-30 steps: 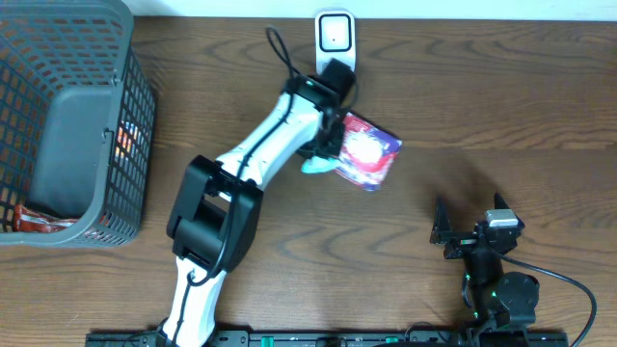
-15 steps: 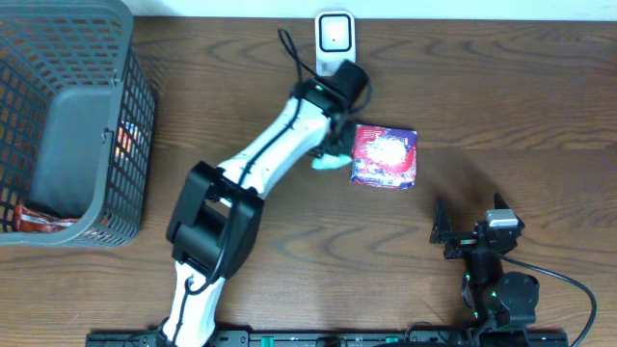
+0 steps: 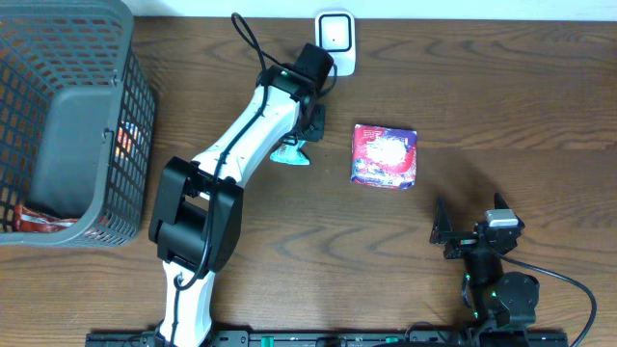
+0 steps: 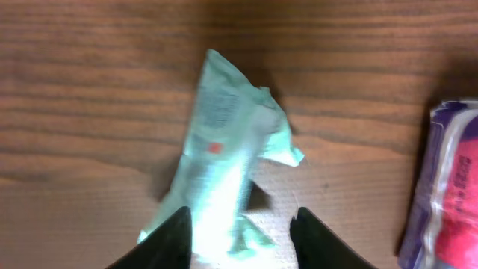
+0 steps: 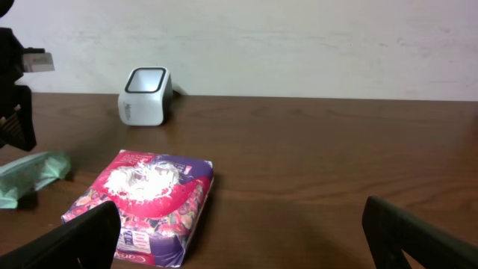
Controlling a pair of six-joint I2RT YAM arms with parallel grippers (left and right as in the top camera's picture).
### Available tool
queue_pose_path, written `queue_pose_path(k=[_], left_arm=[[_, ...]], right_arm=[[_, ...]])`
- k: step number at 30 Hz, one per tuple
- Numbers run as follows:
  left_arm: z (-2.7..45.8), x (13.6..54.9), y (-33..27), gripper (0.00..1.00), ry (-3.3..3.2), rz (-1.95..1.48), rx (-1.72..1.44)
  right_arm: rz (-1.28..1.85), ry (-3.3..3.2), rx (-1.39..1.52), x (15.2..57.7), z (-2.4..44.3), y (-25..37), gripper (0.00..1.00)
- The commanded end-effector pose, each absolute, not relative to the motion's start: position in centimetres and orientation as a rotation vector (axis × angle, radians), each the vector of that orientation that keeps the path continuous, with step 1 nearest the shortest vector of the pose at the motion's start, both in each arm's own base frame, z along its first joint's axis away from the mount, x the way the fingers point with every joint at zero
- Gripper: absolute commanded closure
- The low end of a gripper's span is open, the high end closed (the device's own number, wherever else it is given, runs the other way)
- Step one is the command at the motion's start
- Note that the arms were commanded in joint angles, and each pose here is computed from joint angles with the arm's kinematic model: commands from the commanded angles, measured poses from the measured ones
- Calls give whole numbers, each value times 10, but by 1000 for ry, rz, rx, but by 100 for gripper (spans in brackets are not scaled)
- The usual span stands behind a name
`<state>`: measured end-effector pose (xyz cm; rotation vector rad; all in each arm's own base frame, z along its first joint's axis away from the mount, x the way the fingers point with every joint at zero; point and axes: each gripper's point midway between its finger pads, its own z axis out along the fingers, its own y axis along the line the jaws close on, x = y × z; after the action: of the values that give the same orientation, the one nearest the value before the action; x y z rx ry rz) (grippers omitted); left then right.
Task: Scan the item barcode
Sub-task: 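Carry the mint-green packet to the scanner and drop it on the table, then reach the left gripper into the basket and grasp the orange packet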
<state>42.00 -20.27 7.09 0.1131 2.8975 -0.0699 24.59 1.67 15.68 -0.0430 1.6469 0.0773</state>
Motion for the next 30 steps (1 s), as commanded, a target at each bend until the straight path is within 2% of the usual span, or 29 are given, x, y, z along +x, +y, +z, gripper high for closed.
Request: queue_pose_path(k=[1,4,9,13,16,19,23,30], left_arm=[[104,421,-206,48,2848,-137,139],[160,436,-201,41,2714,-182,174],[294,463,-159,40,2359,-242,110],[396,467,-74,40,2059,-145,-83],[441,456,5,40,1915,-43,-255],[450,440,83,39,1865,70,-417],[422,424,160,39,1915,188,-599],[357,432,209,38,2054,153,-701]], right_arm=[[79,1649,-23,246,156,14,1],[79,1649,-23,246,156,14,1],[79,1649,-23,246,156,14,1],[79,1649,-23,246,156,14,1],[79,1649,-23,246,156,14,1],[79,1649,-23,246,156,14,1],[79,1649,-23,246,156,14,1],[79,1649,-23,246,156,14,1]])
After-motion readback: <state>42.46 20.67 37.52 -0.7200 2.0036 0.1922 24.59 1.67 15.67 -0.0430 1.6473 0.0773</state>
